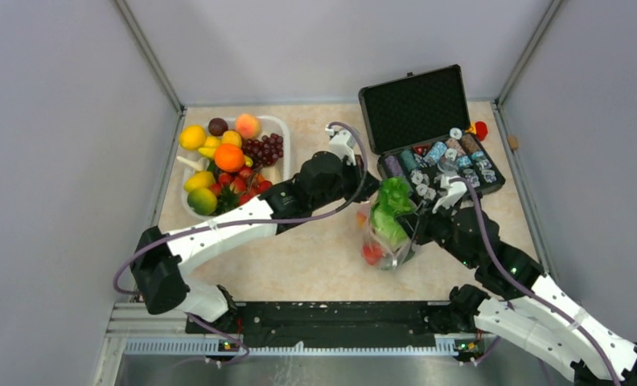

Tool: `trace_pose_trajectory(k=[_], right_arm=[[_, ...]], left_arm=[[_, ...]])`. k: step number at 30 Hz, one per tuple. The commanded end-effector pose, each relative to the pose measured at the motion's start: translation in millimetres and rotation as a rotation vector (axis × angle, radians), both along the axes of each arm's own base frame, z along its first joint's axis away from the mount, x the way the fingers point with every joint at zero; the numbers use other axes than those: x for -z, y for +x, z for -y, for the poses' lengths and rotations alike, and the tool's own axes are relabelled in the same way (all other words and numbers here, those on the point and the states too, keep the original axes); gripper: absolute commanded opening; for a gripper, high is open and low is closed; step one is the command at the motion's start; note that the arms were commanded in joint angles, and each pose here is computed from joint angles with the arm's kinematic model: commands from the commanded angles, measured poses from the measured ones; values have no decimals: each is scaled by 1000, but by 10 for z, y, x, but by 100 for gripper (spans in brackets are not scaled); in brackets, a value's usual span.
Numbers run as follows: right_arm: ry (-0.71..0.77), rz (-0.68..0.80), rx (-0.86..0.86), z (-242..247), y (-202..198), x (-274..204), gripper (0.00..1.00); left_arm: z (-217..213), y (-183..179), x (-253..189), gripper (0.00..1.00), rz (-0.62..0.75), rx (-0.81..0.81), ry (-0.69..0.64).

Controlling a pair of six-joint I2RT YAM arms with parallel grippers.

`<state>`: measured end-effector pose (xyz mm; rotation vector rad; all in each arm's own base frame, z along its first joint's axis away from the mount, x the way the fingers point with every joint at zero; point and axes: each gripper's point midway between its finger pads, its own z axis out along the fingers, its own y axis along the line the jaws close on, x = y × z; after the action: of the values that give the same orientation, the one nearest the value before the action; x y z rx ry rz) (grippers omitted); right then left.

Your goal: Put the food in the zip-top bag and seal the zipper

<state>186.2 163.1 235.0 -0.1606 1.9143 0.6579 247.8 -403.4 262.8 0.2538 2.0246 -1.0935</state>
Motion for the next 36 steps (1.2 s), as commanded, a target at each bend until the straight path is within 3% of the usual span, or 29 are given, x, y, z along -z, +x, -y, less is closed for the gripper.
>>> trace_pose_trajectory(k=[1,4,6,9,11,14,16,21,24,28,33,36], right_arm=[[23,134,-189,-300,-54,-321,2],[-4,135,-235,-385,-50,-332,15],[-26,109,-191,-349,15,-279,7],[-64,76,-175,-331,48,-132,8],[-80,48,-172,-329,47,-36,15],[-85,7,-109,-256,87,76,15],[-76,2,-92,-239,91,95,16],[-70,1,-42,-176,131,97,17],[-66,7,-75,-220,106,88,17],[-71,-2,-63,-198,107,141,17],[-62,-7,-36,-172,129,141,18],[-52,-2,-17,-144,138,103,18]], left_arm=[[-119,45,-707,0,175,-36,-120],[-196,44,-744,0,190,-53,-118],[-234,43,-712,0,192,-59,-108],[-363,54,-647,1,188,-86,-92],[-514,41,-656,27,202,-107,-89],[-742,-45,-525,60,183,-107,-60],[-886,-150,-396,68,164,-100,-20],[-933,-612,-151,71,63,78,-7],[-812,-882,-37,71,-38,195,-28],[-571,-1139,33,70,-57,330,-5],[-452,-1147,342,71,-201,295,107],[-435,-1077,485,72,-262,216,94]])
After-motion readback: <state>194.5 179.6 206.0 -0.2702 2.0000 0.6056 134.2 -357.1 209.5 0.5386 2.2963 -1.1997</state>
